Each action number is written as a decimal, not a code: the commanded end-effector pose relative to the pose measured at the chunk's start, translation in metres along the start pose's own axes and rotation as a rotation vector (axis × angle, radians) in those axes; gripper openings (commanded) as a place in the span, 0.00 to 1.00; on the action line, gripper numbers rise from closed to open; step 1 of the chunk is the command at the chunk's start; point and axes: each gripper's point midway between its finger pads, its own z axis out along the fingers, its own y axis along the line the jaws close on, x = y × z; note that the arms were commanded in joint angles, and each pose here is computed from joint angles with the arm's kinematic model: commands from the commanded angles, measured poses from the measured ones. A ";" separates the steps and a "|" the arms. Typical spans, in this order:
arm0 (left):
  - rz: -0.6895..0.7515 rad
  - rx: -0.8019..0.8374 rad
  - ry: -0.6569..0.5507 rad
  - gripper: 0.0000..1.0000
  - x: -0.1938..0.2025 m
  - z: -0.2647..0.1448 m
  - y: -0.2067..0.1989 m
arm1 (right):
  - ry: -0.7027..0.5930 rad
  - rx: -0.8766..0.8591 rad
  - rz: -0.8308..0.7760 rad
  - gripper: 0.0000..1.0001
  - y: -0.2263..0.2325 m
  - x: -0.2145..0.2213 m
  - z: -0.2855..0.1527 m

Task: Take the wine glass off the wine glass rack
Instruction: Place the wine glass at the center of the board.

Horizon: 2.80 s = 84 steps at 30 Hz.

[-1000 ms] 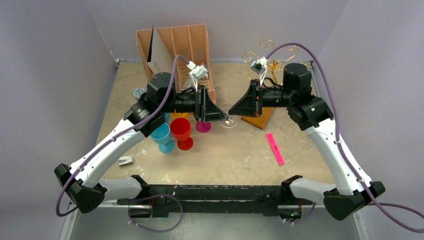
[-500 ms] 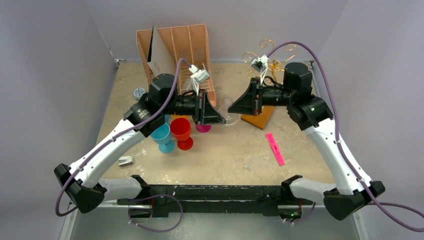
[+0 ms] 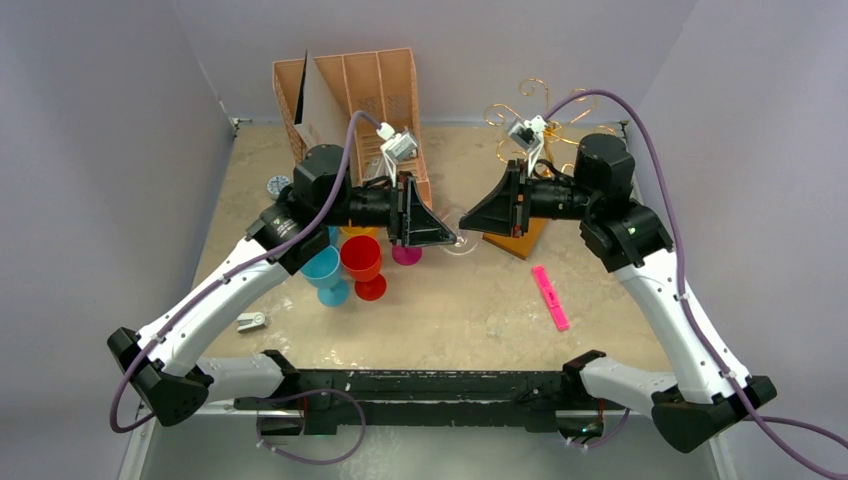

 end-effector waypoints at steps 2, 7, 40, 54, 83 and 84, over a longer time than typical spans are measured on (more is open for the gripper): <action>0.053 0.059 -0.055 0.23 -0.016 -0.001 -0.018 | -0.033 -0.011 -0.044 0.00 0.010 -0.006 -0.004; 0.045 0.052 -0.032 0.00 -0.011 -0.001 -0.015 | -0.044 -0.017 -0.047 0.00 0.010 -0.008 -0.003; 0.273 -0.074 -0.119 0.00 -0.015 -0.006 -0.007 | -0.250 -0.023 0.171 0.42 -0.006 0.010 0.002; 0.245 -0.099 -0.142 0.00 -0.019 -0.001 0.000 | -0.253 -0.070 0.142 0.26 -0.001 0.019 0.015; 0.161 -0.343 -0.127 0.75 -0.013 -0.027 0.022 | -0.224 -0.249 -0.353 0.00 -0.004 0.049 0.024; 0.157 -0.377 -0.142 0.77 -0.015 -0.034 0.024 | -0.225 -0.268 -0.414 0.00 -0.003 0.053 0.023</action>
